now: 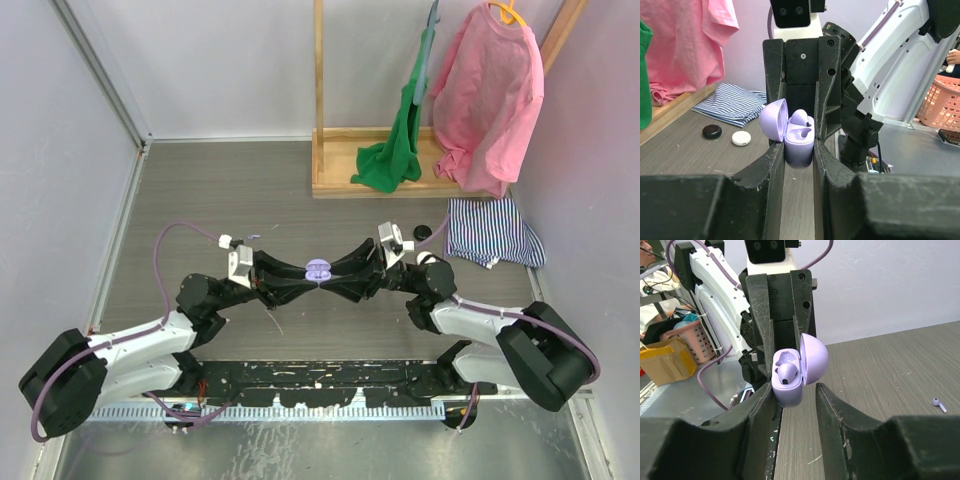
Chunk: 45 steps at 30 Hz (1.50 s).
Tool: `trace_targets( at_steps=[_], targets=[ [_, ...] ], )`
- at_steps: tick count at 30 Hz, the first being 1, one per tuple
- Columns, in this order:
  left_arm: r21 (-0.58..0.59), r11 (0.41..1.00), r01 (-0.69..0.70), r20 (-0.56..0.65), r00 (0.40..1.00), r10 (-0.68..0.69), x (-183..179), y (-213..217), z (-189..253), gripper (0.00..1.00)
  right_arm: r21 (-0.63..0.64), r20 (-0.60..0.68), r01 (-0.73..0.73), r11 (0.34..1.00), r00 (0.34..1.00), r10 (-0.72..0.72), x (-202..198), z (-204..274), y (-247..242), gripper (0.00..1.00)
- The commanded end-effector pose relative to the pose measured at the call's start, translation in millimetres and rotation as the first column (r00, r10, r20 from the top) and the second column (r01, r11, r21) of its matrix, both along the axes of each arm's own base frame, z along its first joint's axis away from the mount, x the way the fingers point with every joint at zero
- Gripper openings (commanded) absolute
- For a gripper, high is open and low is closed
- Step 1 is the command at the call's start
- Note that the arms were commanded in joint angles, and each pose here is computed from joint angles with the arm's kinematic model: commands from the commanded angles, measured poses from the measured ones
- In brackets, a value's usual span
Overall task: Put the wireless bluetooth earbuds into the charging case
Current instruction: Adjust the charging case.
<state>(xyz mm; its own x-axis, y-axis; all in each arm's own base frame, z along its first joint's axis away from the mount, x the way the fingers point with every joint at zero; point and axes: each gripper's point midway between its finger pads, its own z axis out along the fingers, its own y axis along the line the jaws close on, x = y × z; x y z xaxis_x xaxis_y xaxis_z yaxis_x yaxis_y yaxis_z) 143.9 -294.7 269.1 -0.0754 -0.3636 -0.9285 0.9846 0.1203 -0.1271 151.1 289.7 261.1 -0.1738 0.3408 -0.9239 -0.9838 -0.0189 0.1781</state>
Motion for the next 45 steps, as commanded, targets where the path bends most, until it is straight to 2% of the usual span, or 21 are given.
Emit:
trace_targets(
  at_steps=[1, 9, 13, 17, 23, 28, 30, 33, 37, 42, 45],
  targets=[
    [-0.087, 0.996, 0.012, 0.068, 0.998, -0.006, -4.8, 2.7, 29.6, 0.04, 0.059, 0.056, -0.006, 0.998, 0.998, 0.002, -2.8, 17.9, -2.6, 0.45],
    [-0.099, 0.995, 0.024, 0.073, 0.997, -0.017, -5.4, 1.2, 32.4, 0.04, 0.060, 0.051, -0.029, 0.998, 0.998, 0.026, -5.4, 18.8, 2.2, 0.43],
    [-0.097, 0.995, 0.036, 0.069, 0.997, -0.029, -6.0, -0.6, 32.2, 0.05, 0.060, 0.049, -0.041, 0.997, 0.998, 0.038, -6.1, 18.8, 3.6, 0.39],
    [-0.086, 0.996, 0.038, 0.063, 0.997, -0.033, -5.8, -1.4, 27.3, 0.07, 0.066, 0.061, -0.045, 0.997, 0.997, 0.041, -7.5, 21.2, 2.9, 0.30],
    [-0.036, 0.999, -0.040, 0.043, 0.998, 0.042, 2.9, 4.3, 10.4, 0.34, 0.059, 0.082, -0.022, 0.998, 0.997, 0.017, -3.2, 20.6, 3.7, 0.17],
    [0.085, 0.986, -0.142, 0.007, 0.990, 0.142, 11.8, 16.2, -14.1, 0.48, 0.046, 0.102, 0.024, 0.999, 0.994, -0.029, 6.3, 18.9, 4.0, 0.14],
    [0.125, 0.967, -0.223, -0.022, 0.974, 0.227, 20.8, 27.0, -21.3, 0.55, 0.037, 0.114, 0.049, 0.998, 0.992, -0.053, 11.5, 18.0, 4.1, 0.14],
    [0.194, 0.916, -0.351, -0.077, 0.925, 0.371, 35.9, 47.4, -33.6, 0.64, 0.016, 0.133, 0.102, 0.995, 0.986, -0.103, 21.9, 13.6, 4.2, 0.14],
    [0.273, 0.817, -0.509, -0.178, 0.808, 0.562, 56.1, 78.4, -48.3, 0.77, -0.024, 0.166, 0.185, 0.982, 0.970, -0.179, 40.3, 6.6, 4.5, 0.14],
    [0.365, 0.704, -0.609, -0.258, 0.661, 0.705, 75.4, 101.0, -58.4, 0.83, -0.069, 0.190, 0.263, 0.962, 0.951, -0.246, 55.8, -5.4, 2.5, 0.14],
    [0.441, 0.627, -0.642, -0.259, 0.577, 0.774, 88.2, 109.2, -65.8, 0.87, -0.088, 0.193, 0.297, 0.951, 0.941, -0.277, 59.5, -14.6, -1.4, 0.14]
  ],
)
